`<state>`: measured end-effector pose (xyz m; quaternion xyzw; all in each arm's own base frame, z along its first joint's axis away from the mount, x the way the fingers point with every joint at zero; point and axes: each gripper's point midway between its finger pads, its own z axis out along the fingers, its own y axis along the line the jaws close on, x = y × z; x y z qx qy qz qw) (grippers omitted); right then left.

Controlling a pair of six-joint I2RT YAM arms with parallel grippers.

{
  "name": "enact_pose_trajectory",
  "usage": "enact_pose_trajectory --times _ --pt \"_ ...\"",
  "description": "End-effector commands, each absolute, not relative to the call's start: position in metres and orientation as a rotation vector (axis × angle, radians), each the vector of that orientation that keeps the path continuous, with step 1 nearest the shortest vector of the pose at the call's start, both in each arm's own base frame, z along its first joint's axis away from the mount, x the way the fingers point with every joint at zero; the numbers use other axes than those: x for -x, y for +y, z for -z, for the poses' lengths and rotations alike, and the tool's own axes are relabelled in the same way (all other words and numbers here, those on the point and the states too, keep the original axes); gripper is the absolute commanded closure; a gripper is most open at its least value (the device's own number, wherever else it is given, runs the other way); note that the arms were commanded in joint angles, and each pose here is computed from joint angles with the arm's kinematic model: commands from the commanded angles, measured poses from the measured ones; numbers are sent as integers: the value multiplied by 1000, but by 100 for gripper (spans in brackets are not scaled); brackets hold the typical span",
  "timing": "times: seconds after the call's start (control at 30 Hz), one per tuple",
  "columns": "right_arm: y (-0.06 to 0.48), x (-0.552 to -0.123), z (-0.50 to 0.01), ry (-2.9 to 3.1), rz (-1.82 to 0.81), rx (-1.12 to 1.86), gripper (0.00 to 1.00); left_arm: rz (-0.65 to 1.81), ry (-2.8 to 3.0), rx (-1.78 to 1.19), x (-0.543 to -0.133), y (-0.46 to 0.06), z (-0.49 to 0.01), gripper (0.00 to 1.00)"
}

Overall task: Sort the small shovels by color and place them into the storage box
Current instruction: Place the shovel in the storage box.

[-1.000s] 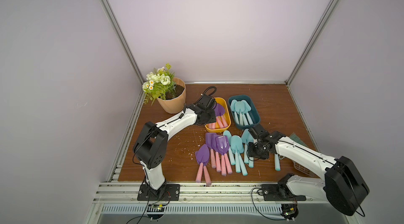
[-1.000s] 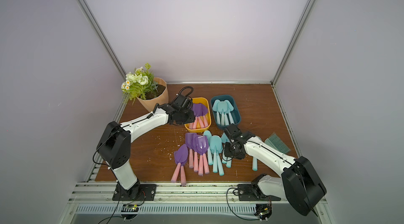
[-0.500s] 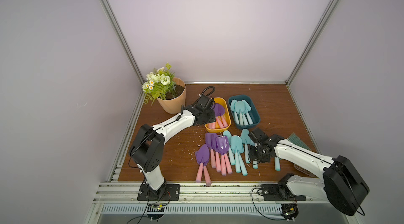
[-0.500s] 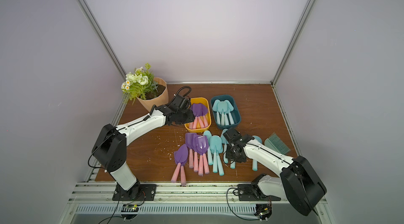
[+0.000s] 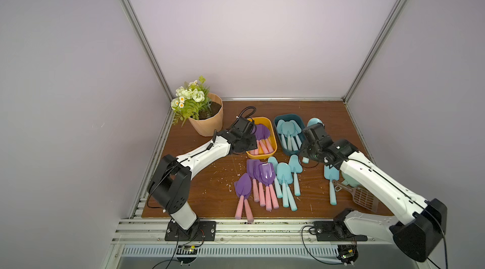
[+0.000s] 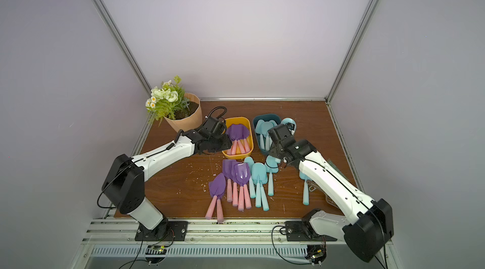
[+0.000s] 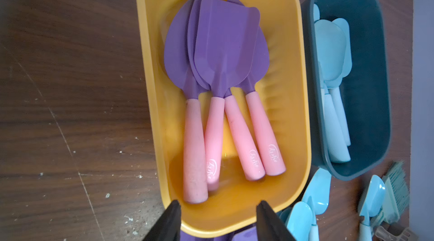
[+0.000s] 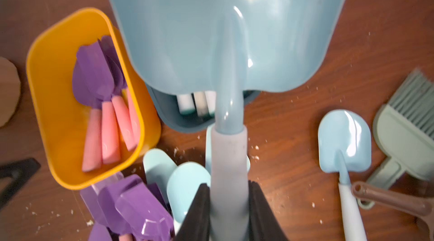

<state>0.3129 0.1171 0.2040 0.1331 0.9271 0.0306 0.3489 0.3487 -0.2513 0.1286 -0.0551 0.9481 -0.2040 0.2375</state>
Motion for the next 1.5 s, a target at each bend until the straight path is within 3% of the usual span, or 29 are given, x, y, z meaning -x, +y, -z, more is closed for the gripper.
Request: enact_pose_trajectory --times 0.0,0.3,0.67,0.77,0.87,1.07,1.27,1.47 --pt "132 -361 -207 2407 -102 -186 100 547 2567 179 -347 -247 -138 46" --pt "173 -433 -158 2593 -35 47 100 446 2603 168 -338 -223 -137 45" --pt "176 -417 -96 2723 -46 66 100 372 2663 171 -315 -200 -119 44" --pt "173 -412 -91 2736 -38 58 90 368 2673 168 -313 -200 -117 44" --pt "170 -413 -94 2725 -19 35 72 367 2675 160 -312 -199 -118 44" --pt "162 -426 -141 2618 18 -23 57 368 2695 133 -301 -195 -120 44" --pt "152 -421 -195 2498 -16 -97 55 430 2757 109 -270 -191 -112 44" --pt "160 -401 -207 2506 -136 -50 55 438 2924 63 -198 -200 -89 42"
